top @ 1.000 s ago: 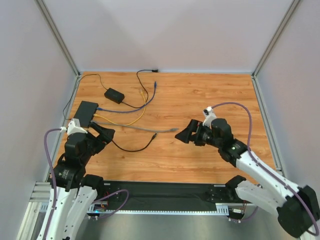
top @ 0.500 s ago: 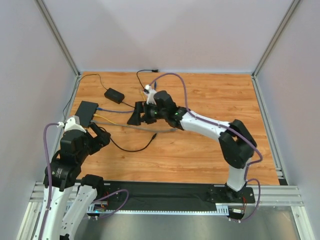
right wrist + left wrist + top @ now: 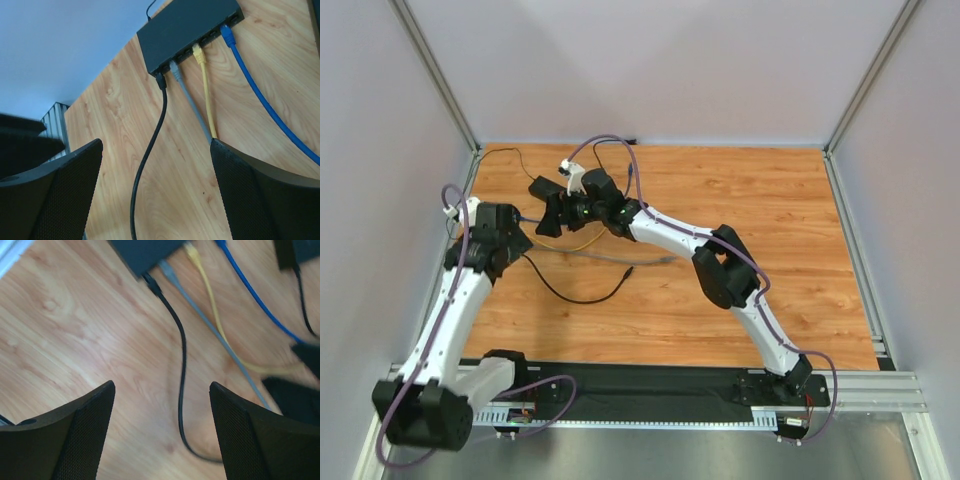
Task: Pull the plug from the switch port
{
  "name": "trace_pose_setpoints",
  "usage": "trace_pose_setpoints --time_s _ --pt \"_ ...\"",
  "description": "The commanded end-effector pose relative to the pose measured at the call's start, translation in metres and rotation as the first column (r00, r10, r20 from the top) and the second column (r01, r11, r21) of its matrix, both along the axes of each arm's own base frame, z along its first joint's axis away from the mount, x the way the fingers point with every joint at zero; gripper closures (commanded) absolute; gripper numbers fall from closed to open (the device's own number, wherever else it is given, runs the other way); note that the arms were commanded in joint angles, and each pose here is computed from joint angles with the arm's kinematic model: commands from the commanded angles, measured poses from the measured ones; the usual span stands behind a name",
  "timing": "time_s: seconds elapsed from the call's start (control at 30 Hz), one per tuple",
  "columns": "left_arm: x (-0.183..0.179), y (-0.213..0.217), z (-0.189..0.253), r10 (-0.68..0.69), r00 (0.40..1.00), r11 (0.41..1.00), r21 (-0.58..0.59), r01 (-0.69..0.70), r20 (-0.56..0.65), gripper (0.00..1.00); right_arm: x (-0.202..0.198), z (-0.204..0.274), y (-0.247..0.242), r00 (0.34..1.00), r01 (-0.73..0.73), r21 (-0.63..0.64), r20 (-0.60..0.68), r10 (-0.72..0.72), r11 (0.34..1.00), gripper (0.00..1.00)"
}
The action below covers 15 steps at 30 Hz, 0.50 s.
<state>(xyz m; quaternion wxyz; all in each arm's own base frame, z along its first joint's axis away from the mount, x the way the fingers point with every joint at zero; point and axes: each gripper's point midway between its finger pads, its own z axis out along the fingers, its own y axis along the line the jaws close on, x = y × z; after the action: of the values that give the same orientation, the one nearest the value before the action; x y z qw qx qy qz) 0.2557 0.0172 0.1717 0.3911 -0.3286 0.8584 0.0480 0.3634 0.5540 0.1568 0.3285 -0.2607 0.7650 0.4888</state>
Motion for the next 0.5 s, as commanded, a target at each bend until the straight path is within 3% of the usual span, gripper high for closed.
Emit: trace_pose_setpoints --time_s 0.0,0.1,0.17,0.23,0.33,0.4,0.47 --pt "0.037 0.045 0.010 0.223 0.974 0.975 -0.031 -0.222 0.037 0.16 0.003 0.002 0.005 0.997 -0.043 0.010 0.057 0.043 0.999 0.10" --pt "0.060 0.075 -0.012 0.306 0.952 0.942 -0.139 -0.307 -0.026 0.16 0.004 -0.004 0.004 0.998 -0.029 0.030 0.056 0.027 0.999 0.10" --pt "0.080 0.082 -0.017 0.283 0.958 0.941 -0.179 -0.287 -0.044 0.15 0.002 -0.004 0.005 0.998 -0.039 0.045 0.046 0.037 0.998 0.11" --pt "0.094 0.094 -0.011 0.271 0.962 0.955 -0.114 -0.273 -0.032 0.18 0.001 -0.006 0.005 0.999 -0.046 0.048 0.029 0.044 0.998 0.11" --pt "0.109 0.127 -0.010 0.301 0.952 0.953 0.044 -0.299 -0.052 0.39 0.002 -0.005 0.002 0.998 -0.052 0.060 0.031 0.050 0.997 0.11" --pt "0.114 0.143 -0.017 0.328 0.939 0.940 0.129 -0.315 -0.101 0.47 0.003 -0.005 -0.003 0.998 -0.051 0.057 0.036 0.049 0.997 0.11" --pt "0.129 0.156 -0.013 0.293 0.949 0.942 0.206 -0.267 -0.113 0.62 0.008 -0.005 -0.008 0.998 -0.036 0.056 0.045 0.034 0.998 0.12"
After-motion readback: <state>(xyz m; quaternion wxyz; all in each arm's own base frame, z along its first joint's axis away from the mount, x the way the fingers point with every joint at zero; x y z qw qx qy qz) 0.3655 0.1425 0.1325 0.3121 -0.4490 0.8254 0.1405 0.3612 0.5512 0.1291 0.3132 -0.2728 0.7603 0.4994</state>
